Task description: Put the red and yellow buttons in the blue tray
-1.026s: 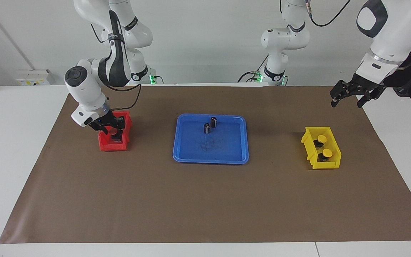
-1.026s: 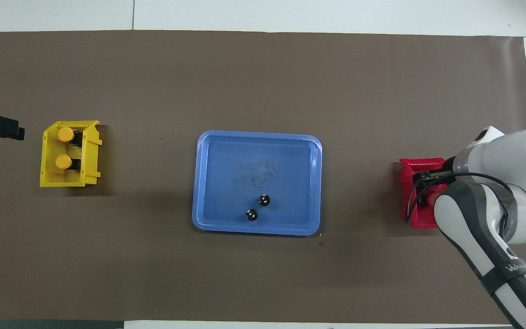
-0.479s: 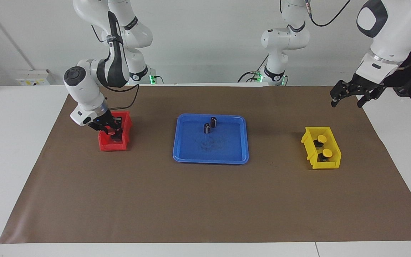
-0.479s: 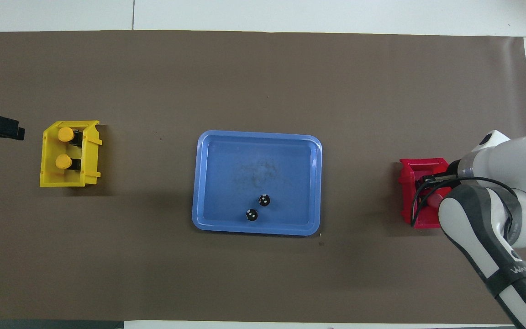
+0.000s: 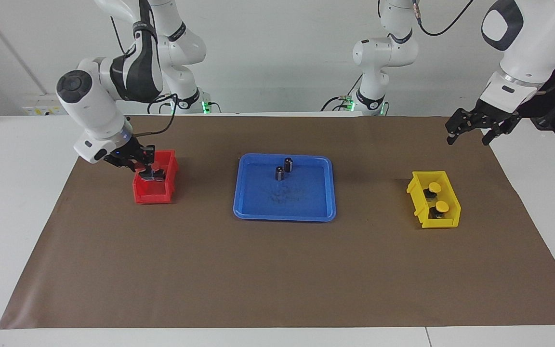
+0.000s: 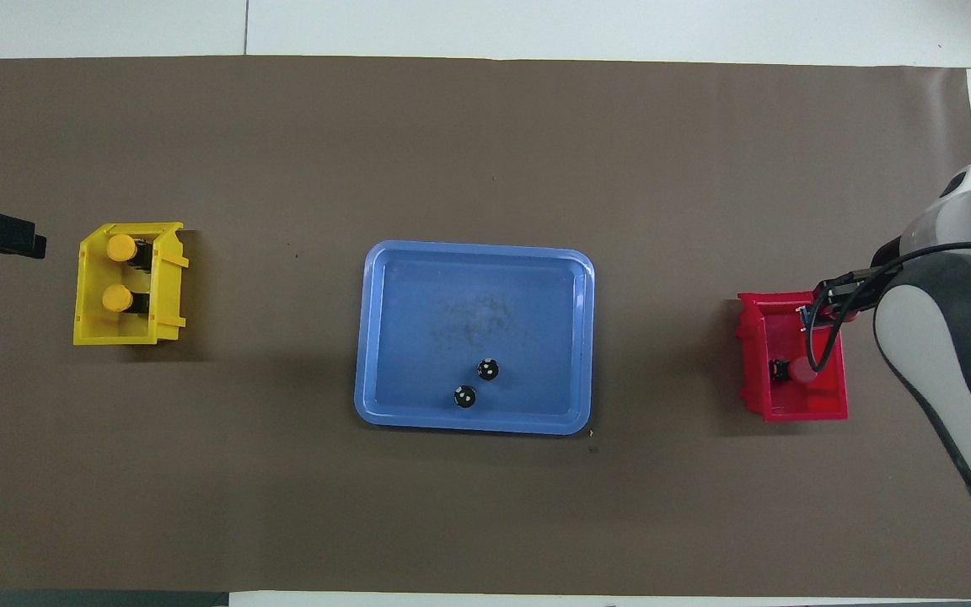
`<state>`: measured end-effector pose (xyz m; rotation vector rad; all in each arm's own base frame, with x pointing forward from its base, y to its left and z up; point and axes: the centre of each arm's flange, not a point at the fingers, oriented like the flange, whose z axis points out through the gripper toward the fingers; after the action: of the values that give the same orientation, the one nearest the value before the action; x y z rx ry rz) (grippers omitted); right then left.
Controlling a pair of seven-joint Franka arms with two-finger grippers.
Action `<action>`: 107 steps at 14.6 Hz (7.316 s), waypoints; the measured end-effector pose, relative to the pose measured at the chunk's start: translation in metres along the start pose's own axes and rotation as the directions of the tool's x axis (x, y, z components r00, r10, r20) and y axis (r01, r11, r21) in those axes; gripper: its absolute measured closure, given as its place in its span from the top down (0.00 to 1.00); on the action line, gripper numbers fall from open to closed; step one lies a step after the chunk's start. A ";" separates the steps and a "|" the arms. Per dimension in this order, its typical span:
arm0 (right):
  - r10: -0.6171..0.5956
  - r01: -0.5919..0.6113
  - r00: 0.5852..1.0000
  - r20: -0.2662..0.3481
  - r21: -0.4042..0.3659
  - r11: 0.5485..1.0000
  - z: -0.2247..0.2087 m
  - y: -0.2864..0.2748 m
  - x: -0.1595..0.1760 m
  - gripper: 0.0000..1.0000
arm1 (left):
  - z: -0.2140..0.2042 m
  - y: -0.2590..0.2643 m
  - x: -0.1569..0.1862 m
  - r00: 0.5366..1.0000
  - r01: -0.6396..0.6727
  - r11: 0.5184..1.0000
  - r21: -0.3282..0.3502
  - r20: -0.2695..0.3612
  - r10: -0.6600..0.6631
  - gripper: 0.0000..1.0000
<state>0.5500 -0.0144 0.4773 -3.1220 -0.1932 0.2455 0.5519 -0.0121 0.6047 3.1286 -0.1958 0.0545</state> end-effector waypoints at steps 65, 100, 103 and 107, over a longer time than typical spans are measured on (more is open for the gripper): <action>0.027 -0.023 0.989 -0.144 0.027 0.999 0.123 0.011 -0.065 0.60 | 0.151 0.334 0.025 0.975 0.224 0.973 -0.047 0.018 -0.223 0.41; 0.191 -0.185 0.972 -0.134 0.057 0.981 0.016 -0.265 0.045 0.42 | 0.188 -0.017 0.042 0.986 0.154 0.987 0.032 0.058 -0.156 0.82; 0.211 -0.207 0.969 -0.128 0.046 0.977 0.068 -0.295 0.061 0.42 | 0.194 -0.047 0.033 0.987 0.140 0.990 0.030 0.070 -0.142 0.71; 0.225 -0.222 0.968 -0.114 0.037 0.974 0.105 -0.300 0.065 0.42 | 0.207 -0.043 0.018 0.986 0.130 0.991 0.026 0.098 -0.132 0.70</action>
<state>0.5606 0.2912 0.3678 -3.1188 0.1630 0.0625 0.5822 0.0263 0.3986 3.1567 0.0113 -0.1010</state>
